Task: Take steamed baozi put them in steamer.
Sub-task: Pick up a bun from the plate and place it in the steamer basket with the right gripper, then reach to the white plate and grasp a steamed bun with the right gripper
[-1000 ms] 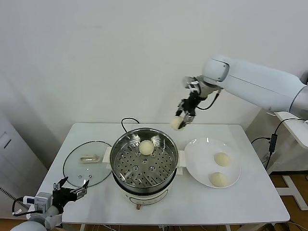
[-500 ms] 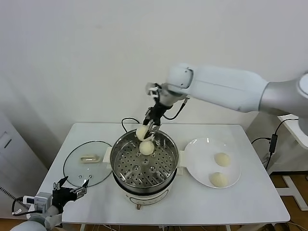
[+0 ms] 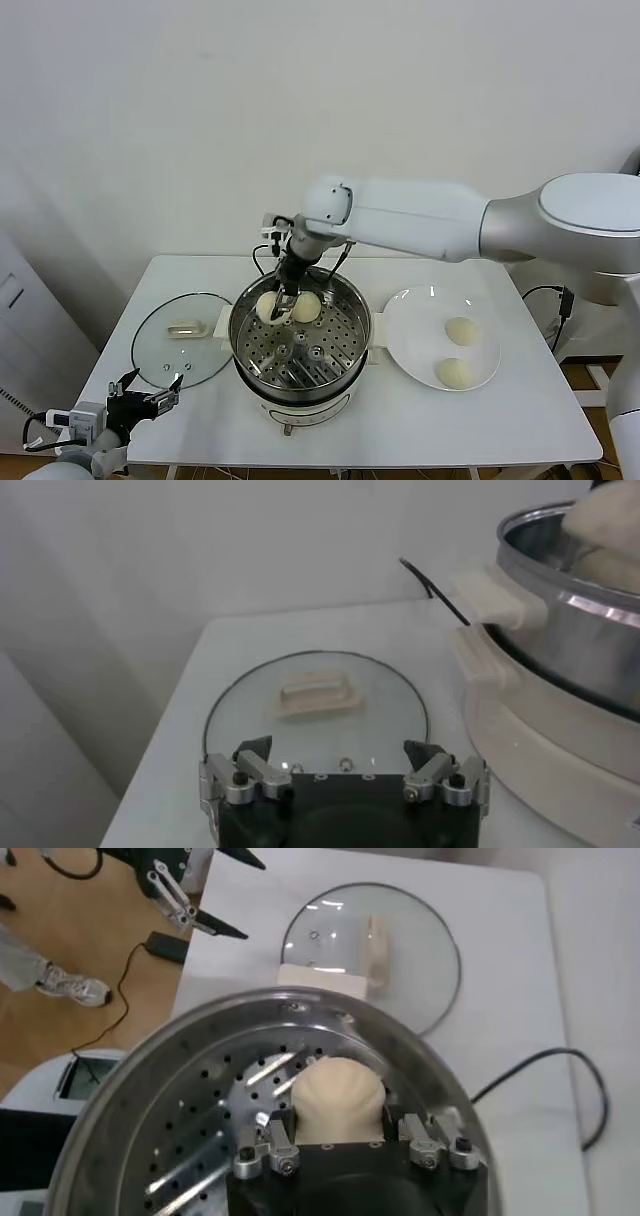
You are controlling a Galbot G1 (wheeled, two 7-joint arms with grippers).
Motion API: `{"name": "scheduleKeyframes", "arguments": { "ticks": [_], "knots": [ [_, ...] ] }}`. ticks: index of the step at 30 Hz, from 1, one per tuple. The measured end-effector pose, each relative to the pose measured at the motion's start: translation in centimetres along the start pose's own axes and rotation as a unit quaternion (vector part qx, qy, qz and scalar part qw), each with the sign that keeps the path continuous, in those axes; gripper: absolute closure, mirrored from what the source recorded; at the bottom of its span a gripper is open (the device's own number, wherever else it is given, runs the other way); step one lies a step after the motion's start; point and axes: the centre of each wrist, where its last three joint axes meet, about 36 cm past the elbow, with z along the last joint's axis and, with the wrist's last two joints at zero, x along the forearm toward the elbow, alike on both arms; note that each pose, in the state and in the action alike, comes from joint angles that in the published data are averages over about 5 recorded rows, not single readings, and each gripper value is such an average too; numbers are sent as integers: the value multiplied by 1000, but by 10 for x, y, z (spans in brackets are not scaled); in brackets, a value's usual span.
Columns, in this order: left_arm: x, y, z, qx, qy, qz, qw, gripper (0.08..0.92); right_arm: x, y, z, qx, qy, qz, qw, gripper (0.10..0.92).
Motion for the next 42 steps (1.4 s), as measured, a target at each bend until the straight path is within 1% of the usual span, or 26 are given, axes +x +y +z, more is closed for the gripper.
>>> {"name": "scheduleKeyframes", "arguments": {
  "ticks": [10,13,17,21,25,30,36,42],
  "knots": [
    [2,-1,0,0,1,0,1000,177,-30,9,-7,-6,13,2,1000,486],
    [2,-1,0,0,0,0,1000,177,-33,9,-9,-7,14,6,1000,433],
    [2,-1,0,1,0,0,1000,177,-31,8,-9,-8,12,10,1000,316],
    [2,-1,1,1,0,0,1000,177,-23,7,-7,-7,11,10,1000,224],
    [1,0,0,0,0,-1,1000,177,-2,3,2,-1,10,10,1000,202],
    [0,1,-2,-3,-3,-1,1000,177,45,-3,29,4,13,16,1000,200],
    [0,1,-4,-4,-4,1,1000,177,102,-5,86,4,26,23,999,200],
    [1,0,-6,-3,-6,2,1000,177,136,-2,150,0,43,25,999,200]
  ]
}}
